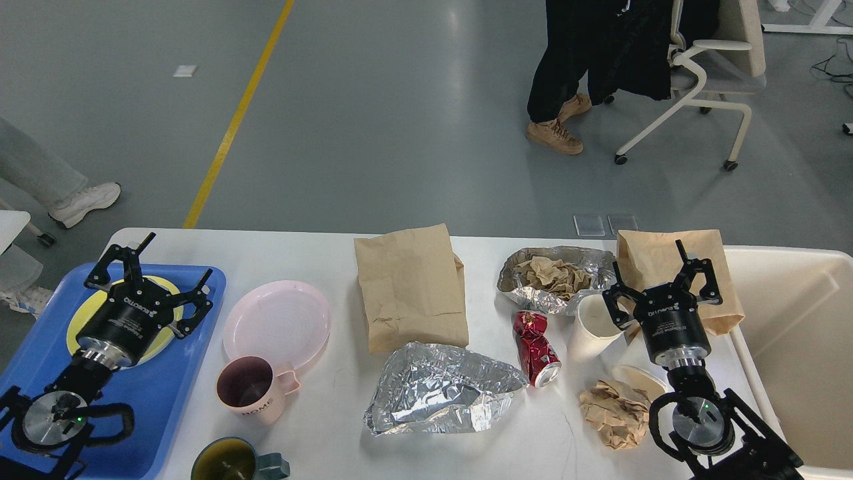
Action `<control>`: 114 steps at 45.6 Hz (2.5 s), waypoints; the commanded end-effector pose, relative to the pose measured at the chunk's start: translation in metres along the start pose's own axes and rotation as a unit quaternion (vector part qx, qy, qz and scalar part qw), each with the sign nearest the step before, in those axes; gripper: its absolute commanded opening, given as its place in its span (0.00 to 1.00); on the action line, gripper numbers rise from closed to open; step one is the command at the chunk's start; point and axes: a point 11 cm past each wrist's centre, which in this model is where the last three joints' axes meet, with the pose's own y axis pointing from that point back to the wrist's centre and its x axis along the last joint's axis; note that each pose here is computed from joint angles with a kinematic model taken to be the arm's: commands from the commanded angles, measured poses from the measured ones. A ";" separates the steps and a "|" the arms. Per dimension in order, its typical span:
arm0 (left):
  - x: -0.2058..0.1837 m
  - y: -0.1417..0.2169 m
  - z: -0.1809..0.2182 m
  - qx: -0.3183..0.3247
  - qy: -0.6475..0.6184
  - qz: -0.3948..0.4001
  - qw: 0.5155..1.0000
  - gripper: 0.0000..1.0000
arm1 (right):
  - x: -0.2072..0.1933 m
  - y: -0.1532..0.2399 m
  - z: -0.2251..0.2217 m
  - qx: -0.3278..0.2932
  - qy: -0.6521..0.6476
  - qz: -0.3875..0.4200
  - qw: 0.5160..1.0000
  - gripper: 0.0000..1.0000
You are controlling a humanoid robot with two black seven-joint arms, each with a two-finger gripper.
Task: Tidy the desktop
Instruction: 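Raise the left gripper up and away from the blue tray, then move the left gripper over the pink mug and lower it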
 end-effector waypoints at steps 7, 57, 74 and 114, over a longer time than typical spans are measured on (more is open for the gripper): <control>-0.022 -0.016 0.060 0.174 -0.252 -0.042 0.951 0.96 | 0.000 0.000 0.000 0.000 0.000 0.000 1.000 1.00; -0.352 -0.040 0.071 0.530 -0.683 -0.211 0.456 0.96 | 0.000 0.000 0.000 0.000 0.000 -0.001 1.000 1.00; -0.396 0.044 0.059 0.556 -0.639 -0.181 0.500 0.96 | 0.000 0.000 0.000 0.000 0.000 0.000 1.000 1.00; -0.358 0.039 0.069 0.557 -0.591 -0.182 0.555 0.96 | 0.000 0.000 0.000 0.000 0.000 0.000 1.000 1.00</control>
